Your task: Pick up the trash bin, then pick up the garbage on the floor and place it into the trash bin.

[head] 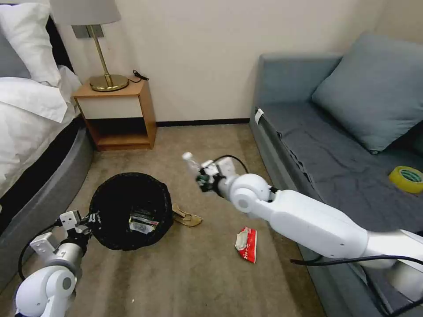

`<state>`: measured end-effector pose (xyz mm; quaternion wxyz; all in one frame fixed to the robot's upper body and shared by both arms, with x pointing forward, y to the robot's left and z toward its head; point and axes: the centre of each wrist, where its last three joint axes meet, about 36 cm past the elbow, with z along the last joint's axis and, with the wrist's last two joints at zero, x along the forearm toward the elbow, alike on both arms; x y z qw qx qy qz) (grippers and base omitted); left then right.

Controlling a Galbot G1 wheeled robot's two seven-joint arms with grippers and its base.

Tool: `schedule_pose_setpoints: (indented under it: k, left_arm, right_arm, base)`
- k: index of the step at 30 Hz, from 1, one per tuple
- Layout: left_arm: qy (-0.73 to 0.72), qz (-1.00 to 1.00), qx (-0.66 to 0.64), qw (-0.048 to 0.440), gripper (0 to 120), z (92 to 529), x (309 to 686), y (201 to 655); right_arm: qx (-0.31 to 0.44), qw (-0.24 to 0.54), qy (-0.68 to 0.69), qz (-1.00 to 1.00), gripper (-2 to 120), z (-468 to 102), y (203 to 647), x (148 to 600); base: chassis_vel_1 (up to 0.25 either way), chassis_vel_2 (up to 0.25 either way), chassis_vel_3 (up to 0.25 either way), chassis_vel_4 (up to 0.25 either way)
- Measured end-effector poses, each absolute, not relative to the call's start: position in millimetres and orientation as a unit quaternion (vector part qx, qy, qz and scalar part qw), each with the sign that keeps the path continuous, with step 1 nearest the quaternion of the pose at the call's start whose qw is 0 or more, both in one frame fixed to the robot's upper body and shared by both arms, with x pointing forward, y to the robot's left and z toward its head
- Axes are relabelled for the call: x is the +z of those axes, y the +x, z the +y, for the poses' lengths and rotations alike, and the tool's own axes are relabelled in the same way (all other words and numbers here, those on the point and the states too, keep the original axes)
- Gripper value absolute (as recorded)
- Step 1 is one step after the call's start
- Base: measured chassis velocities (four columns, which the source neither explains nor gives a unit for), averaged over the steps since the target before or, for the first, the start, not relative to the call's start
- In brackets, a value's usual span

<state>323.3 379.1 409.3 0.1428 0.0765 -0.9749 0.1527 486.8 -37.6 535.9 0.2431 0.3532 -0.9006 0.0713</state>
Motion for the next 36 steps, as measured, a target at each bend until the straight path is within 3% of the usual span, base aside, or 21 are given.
schedule_pose_setpoints:
  k: [3, 8, 26, 36]
  left_arm:
    - [0.076, -0.974, 0.158, 0.145, 4, 375, 406, 323]
    - [0.077, -0.973, 0.161, 0.148, 4, 373, 403, 323]
    - [0.066, -0.971, 0.173, 0.150, 4, 373, 402, 324]
    - [0.038, -0.971, 0.170, 0.162, 4, 384, 404, 333]
  right_arm:
    - [0.025, 0.235, 0.407, -0.882, 18, 3, 464, 543]
    - [0.016, 0.233, 0.445, -0.864, 18, 32, 445, 540]
    - [0.056, 0.255, 0.461, -0.848, 18, 62, 426, 502]
    - [0.077, 0.275, 0.436, -0.854, 49, 67, 426, 480]
  base:
    - [0.000, 0.000, 0.000, 0.000]
    - [0.000, 0.000, 0.000, 0.000]
    - [0.000, 0.000, 0.000, 0.000]
    - [0.000, 0.000, 0.000, 0.000]
